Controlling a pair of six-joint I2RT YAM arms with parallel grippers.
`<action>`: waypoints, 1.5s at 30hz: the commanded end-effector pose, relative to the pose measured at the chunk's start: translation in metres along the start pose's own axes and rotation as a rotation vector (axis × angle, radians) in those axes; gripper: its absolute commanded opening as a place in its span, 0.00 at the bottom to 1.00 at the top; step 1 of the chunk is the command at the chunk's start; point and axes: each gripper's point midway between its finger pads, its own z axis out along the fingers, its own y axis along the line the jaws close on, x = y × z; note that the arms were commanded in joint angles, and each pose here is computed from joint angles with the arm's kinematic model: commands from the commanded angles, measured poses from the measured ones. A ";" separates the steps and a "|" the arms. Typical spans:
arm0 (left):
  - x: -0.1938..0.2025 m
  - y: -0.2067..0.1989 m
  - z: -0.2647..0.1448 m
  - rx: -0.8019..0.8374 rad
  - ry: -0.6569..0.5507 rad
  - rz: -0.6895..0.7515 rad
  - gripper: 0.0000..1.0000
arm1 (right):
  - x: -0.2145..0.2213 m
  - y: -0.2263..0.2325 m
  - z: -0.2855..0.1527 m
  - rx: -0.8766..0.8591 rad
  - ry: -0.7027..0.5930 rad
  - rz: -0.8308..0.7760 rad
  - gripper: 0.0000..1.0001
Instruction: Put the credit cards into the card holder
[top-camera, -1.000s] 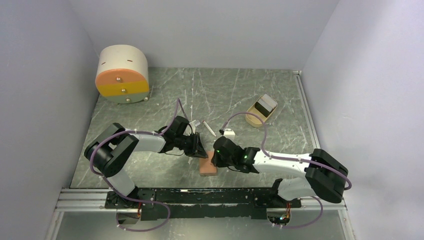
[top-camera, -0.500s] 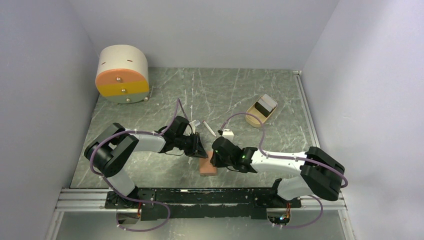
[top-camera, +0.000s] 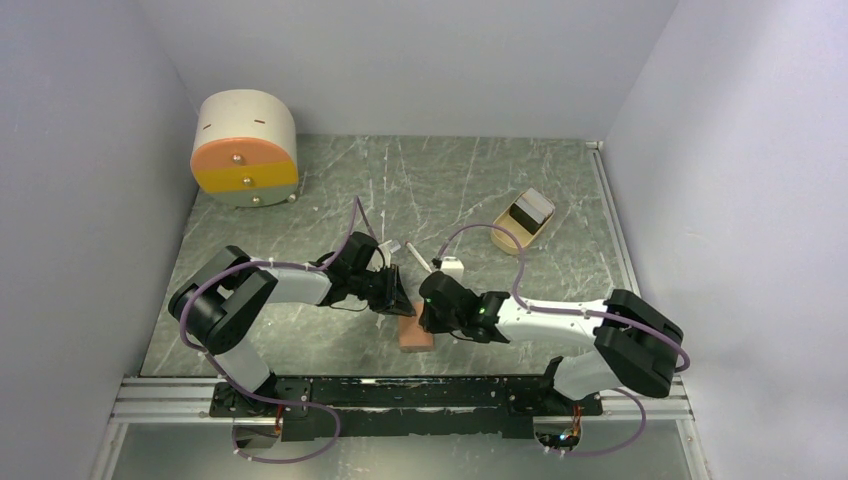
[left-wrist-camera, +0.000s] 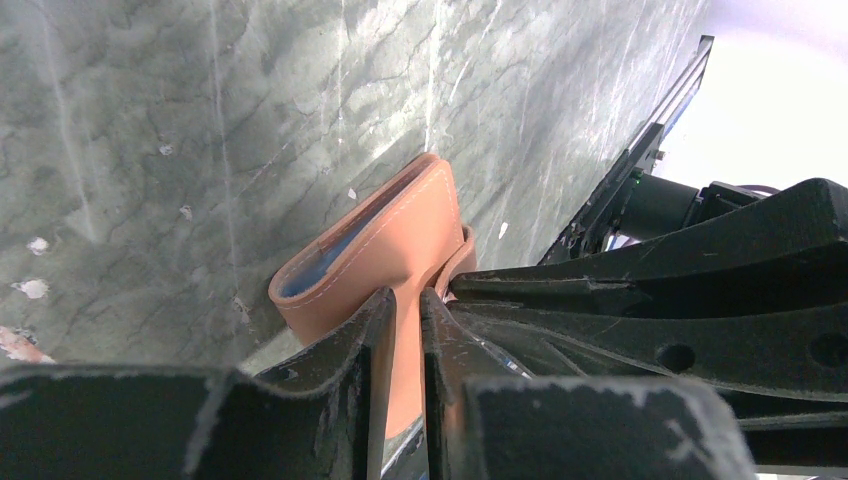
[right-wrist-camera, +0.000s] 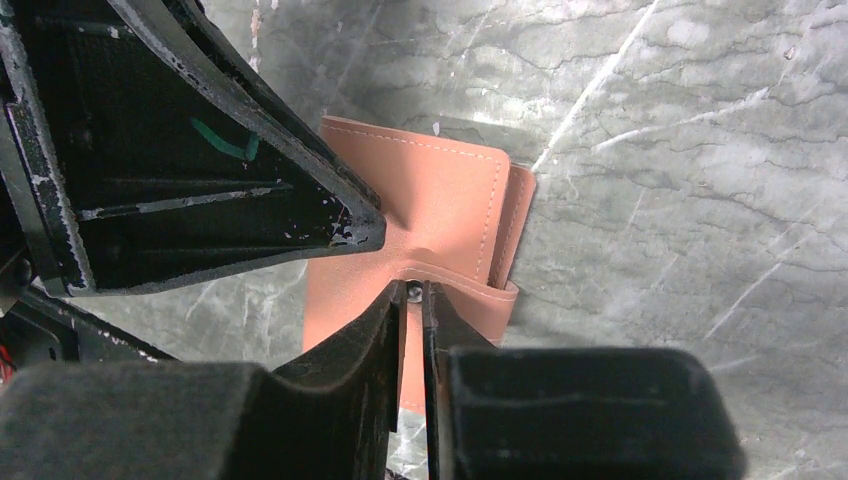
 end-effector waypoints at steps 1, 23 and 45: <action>0.012 0.006 0.002 -0.007 0.036 -0.004 0.22 | 0.000 -0.008 0.003 0.047 -0.004 -0.019 0.15; 0.017 0.011 0.003 -0.001 0.041 -0.019 0.21 | 0.024 -0.031 0.014 0.199 0.117 -0.094 0.15; 0.000 0.000 -0.018 0.018 -0.039 -0.027 0.20 | -0.013 -0.008 -0.001 0.237 0.083 -0.149 0.23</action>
